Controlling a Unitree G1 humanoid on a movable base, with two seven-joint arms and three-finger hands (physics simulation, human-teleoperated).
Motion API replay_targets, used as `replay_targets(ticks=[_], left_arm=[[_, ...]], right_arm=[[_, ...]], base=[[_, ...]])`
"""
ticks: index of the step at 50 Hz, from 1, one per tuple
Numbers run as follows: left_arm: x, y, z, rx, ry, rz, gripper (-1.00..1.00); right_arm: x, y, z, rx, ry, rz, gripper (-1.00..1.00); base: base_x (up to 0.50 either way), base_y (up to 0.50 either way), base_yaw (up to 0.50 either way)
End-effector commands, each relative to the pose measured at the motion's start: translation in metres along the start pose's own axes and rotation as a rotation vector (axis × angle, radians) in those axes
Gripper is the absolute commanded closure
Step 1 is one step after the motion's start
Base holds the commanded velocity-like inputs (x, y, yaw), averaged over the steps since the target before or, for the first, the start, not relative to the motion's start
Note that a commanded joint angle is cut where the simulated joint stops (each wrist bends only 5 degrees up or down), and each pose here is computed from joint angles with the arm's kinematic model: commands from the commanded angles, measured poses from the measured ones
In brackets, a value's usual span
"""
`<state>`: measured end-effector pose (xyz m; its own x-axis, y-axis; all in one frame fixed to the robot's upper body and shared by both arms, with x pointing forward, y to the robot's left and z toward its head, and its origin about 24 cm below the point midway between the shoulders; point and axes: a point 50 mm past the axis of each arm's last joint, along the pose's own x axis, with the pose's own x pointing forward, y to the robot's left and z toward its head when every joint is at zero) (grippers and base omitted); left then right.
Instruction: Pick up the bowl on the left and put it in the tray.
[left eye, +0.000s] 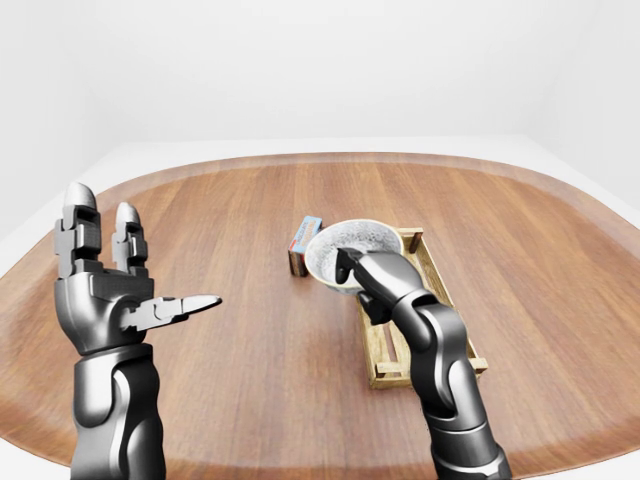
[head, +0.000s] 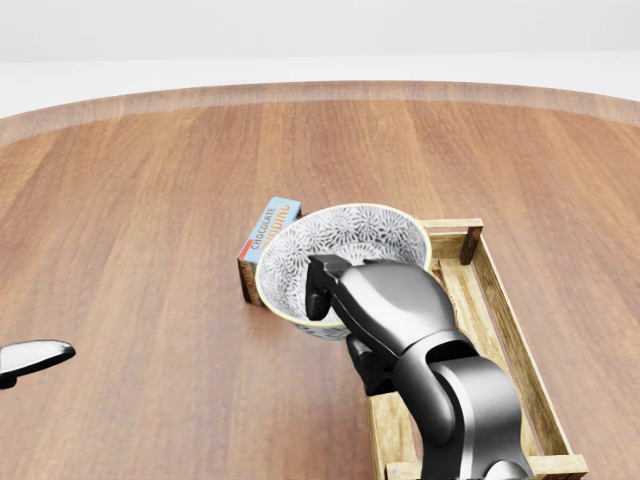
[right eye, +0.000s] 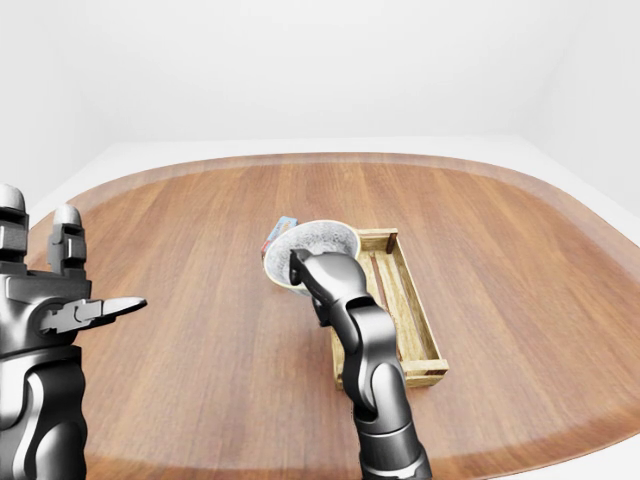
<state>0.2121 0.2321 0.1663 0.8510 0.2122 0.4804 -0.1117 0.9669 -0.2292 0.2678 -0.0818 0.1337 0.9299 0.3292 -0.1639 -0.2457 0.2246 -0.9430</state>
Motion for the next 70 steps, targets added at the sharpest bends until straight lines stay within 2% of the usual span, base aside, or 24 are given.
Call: replay_targets(ticks=[1,6,16,21,37,43,70], left_arm=[[0.0,0.0,-0.001,0.001,0.005,-0.002,-1.0],[-0.001,-0.001,0.001,0.001,-0.003,-0.001,-1.0],[-0.001,0.0,0.002,0.002,-0.006,-0.001,-1.0],[-0.001,0.0,0.0,0.002,-0.001,-0.001,-1.0],[0.0,-0.001,-0.002,0.005,0.01,-0.003,-1.0],[-0.001,-0.001,-0.001,0.005,0.006,-0.004,-1.0],[-0.001,-0.001,-0.002,0.003,0.01,-0.003,-1.0]], right_arm=[[-0.017,-0.026,-0.024,-0.031,0.079,-0.119,1.0],[-0.02,-0.035,-0.034,-0.039,0.099,-0.148,1.0],[-0.012,-0.034,-0.049,0.015,0.091,-0.106,1.0],[-0.015,-0.033,-0.045,0.001,0.074,-0.105,1.0],[-0.015,-0.033,-0.077,0.147,0.07,-0.07,1.0],[-0.015,-0.037,-0.081,0.161,0.059,-0.101,1.0],[0.001,-0.022,-0.099,0.333,0.083,-0.219,1.0]], base=[[0.0,0.0,0.0],[0.0,0.0,0.0],[0.0,0.0,0.0],[0.0,0.0,0.0],[0.0,0.0,0.0],[0.0,0.0,0.0],[0.0,0.0,0.0]])
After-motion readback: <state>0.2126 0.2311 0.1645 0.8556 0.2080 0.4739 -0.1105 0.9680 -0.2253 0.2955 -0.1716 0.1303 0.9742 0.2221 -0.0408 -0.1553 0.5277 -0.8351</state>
